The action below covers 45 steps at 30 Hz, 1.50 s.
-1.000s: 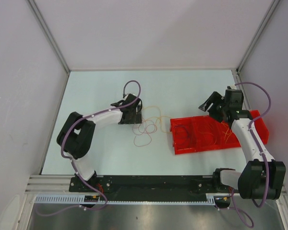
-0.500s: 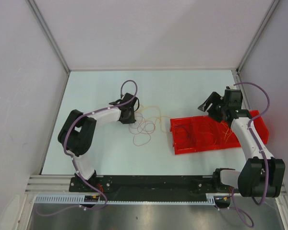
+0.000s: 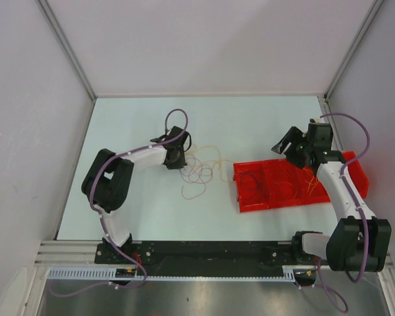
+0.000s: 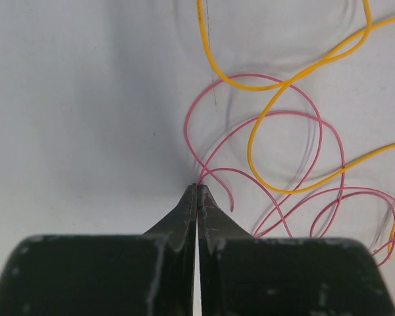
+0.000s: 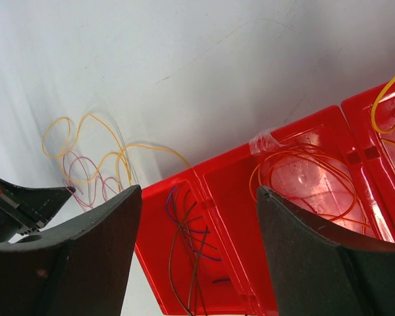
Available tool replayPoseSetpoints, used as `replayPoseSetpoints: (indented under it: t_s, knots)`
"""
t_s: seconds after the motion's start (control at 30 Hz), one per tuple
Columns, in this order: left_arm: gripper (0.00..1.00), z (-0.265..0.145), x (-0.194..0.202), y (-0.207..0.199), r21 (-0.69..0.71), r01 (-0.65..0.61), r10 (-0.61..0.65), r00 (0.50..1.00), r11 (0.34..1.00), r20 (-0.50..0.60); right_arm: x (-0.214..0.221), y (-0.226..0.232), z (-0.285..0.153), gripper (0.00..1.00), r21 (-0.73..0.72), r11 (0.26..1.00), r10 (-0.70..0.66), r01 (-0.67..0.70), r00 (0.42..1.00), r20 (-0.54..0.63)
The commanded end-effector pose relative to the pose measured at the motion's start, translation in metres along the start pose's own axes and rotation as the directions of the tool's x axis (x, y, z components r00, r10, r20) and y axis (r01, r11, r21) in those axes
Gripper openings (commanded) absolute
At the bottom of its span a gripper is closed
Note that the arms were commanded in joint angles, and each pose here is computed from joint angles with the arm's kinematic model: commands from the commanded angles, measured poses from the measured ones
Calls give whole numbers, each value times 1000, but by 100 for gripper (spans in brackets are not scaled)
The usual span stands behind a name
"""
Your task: Untangle the cables
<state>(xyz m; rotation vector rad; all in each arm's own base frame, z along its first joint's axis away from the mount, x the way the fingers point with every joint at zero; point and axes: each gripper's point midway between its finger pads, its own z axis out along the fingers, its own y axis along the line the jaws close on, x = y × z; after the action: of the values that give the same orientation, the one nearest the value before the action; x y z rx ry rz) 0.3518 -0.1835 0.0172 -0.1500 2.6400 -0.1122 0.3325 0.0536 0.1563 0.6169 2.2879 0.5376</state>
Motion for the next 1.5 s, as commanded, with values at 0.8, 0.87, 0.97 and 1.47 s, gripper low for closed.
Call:
replayPoseSetpoints:
  t_s: [0.8, 0.87, 0.97, 1.47]
  knots:
    - [0, -262, -102, -49, 201, -217, 112, 894, 955, 434, 32, 171, -118, 76, -750, 623, -282, 223, 958, 50]
    - [0, -292, -111, -63, 251, -255, 110, 872, 934, 478, 30, 180, -132, 75, -783, 576, -283, 235, 956, 79]
    - [0, -328, -120, -84, 344, -312, 105, 856, 885, 507, 30, 191, -158, 75, -832, 495, -288, 250, 951, 114]
    - [0, -456, -138, -178, 685, -527, 12, 797, 503, 604, -25, 188, -234, 77, -766, 485, -154, 421, 904, 399]
